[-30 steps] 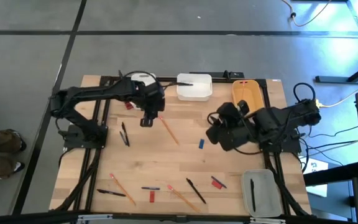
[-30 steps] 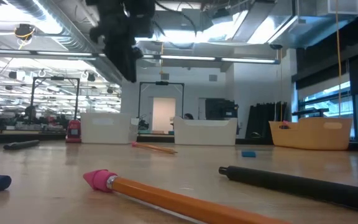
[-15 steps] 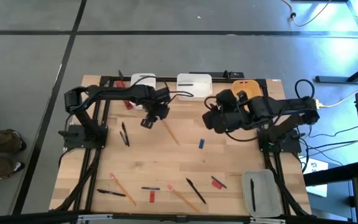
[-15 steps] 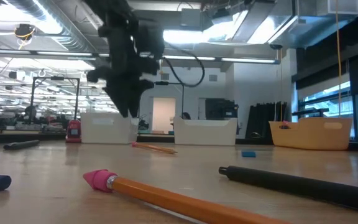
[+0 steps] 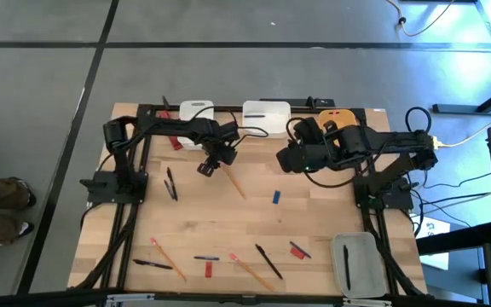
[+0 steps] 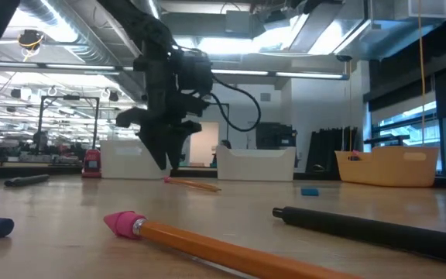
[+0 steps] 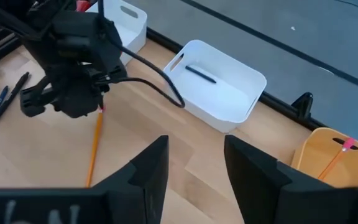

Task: Sort crayons/erasers/pens/pencils in bins
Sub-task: Put the yellow pencil into the yellow bin

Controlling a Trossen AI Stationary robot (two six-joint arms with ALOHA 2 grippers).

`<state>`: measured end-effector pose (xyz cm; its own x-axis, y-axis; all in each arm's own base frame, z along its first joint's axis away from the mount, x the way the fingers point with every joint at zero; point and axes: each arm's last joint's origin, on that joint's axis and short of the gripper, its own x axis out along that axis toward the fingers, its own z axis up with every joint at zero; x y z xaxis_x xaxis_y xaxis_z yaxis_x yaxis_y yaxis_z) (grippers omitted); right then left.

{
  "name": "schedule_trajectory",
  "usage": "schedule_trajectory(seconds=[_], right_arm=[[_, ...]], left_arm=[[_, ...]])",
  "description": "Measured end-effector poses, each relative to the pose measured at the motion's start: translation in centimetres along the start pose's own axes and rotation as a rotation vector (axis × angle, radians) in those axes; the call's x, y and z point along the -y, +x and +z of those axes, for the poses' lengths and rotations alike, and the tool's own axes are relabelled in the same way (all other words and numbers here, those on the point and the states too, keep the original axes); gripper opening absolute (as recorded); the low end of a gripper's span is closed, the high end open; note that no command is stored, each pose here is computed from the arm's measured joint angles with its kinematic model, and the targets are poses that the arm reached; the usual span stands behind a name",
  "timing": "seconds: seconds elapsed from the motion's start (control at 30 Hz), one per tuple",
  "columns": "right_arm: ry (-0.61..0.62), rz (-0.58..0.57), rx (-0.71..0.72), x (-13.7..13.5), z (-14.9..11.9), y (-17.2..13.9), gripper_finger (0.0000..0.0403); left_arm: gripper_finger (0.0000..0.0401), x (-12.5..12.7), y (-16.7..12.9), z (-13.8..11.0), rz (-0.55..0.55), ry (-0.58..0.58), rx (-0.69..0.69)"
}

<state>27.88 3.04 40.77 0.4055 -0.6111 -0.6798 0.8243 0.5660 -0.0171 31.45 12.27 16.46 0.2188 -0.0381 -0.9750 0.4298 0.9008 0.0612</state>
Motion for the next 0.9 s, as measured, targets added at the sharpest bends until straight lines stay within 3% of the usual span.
schedule_trajectory(seconds=[0.67, 0.9], right_arm=[[-0.032, 0.005, -0.007, 0.0, 0.0, 0.0, 0.0157], [-0.031, 0.01, -0.014, 0.0, 0.0, 0.0, 0.0157]], left_arm=[[0.0151, -2.2, 2.4, -2.0, -0.024, -0.055, -0.042], [0.0116, -2.2, 3.0, -2.1, -0.047, -0.057, -0.033]])
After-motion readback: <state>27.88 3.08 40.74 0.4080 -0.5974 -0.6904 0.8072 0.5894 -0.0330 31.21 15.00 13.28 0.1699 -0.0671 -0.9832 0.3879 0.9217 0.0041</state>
